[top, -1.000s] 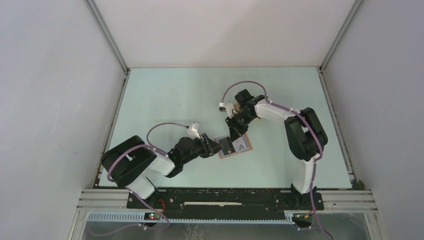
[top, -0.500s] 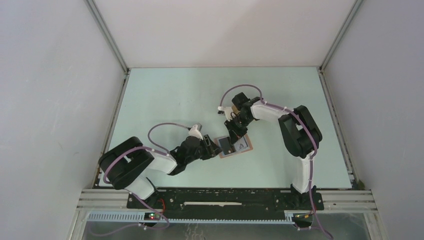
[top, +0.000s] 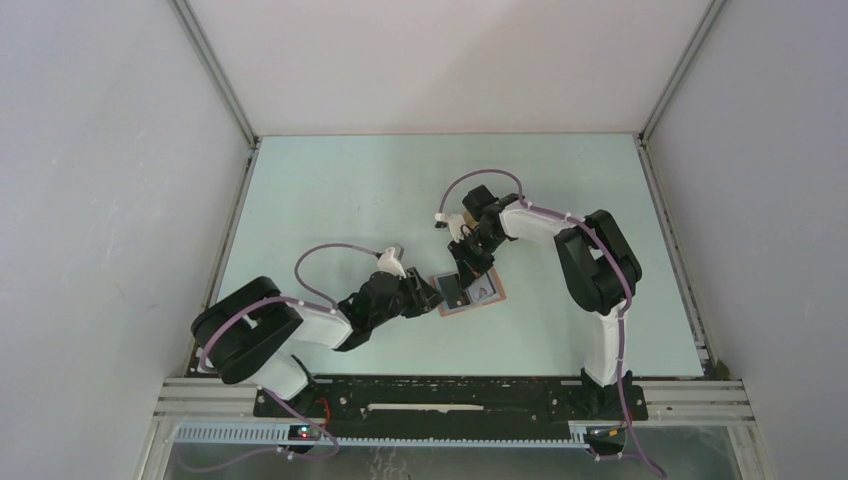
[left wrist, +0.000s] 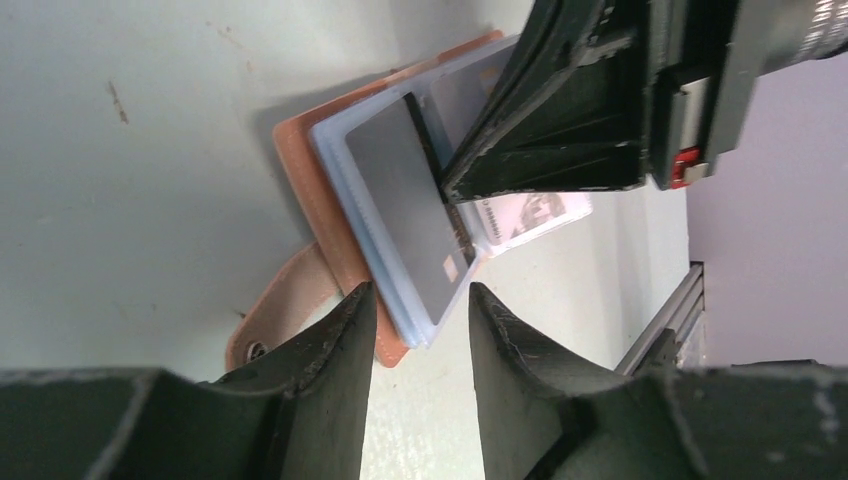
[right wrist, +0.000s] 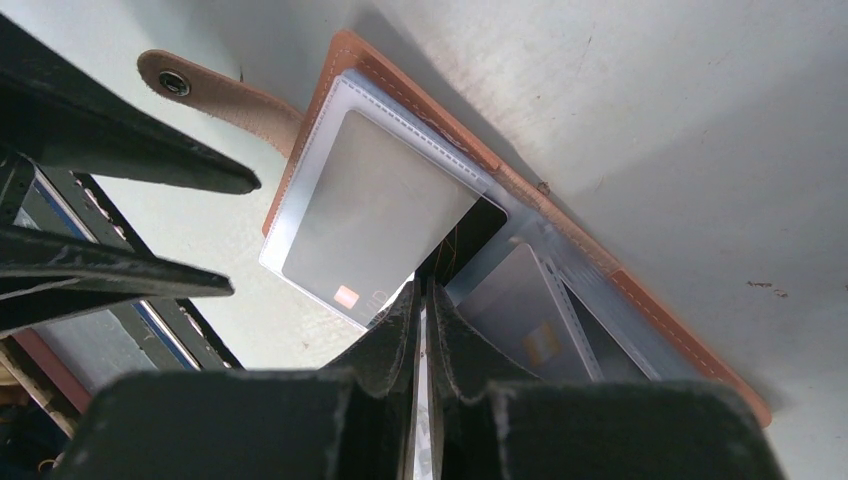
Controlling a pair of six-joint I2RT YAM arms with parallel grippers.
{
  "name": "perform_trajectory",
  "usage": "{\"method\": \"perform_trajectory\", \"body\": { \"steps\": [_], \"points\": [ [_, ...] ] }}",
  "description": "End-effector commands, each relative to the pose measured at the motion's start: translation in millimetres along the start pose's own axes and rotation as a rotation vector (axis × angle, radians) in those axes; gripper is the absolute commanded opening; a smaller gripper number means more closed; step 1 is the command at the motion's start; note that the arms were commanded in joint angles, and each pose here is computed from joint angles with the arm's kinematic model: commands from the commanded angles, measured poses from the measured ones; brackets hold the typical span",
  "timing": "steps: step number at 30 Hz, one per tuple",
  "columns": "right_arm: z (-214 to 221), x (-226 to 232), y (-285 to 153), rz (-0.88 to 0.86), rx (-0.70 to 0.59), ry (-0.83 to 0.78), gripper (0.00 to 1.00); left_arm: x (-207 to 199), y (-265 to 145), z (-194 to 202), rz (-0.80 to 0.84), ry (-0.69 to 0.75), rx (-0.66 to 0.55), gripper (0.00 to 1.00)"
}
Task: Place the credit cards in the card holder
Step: Insert the credit card into the card holder.
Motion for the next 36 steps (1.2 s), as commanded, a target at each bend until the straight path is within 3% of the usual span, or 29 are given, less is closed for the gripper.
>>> {"method": "perform_trajectory", "body": {
  "steps": [1, 36],
  "points": [
    [-4.8, -1.3, 2.2, 0.012, 0.011, -0.003, 0.12, -15.4, -6.6, -7.7, 0.088, 0.032, -0.061, 0.44],
    [-5.4, -2.6, -4.3, -0.007, 0.0, 0.009, 0.12, -13.8, 7.6, -4.1, 0.055, 0.026, -0.024, 0.44]
  ]
}}
Point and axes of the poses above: each gripper's point midway between its finger pads, its own y axis out along the fingers, its own x axis along the line the jaws close on, z = x × y, the point moved 9 cm from there along -y, back along the fingers, and after that the axes turned 14 degrees about -y, right-handed, at the moved point
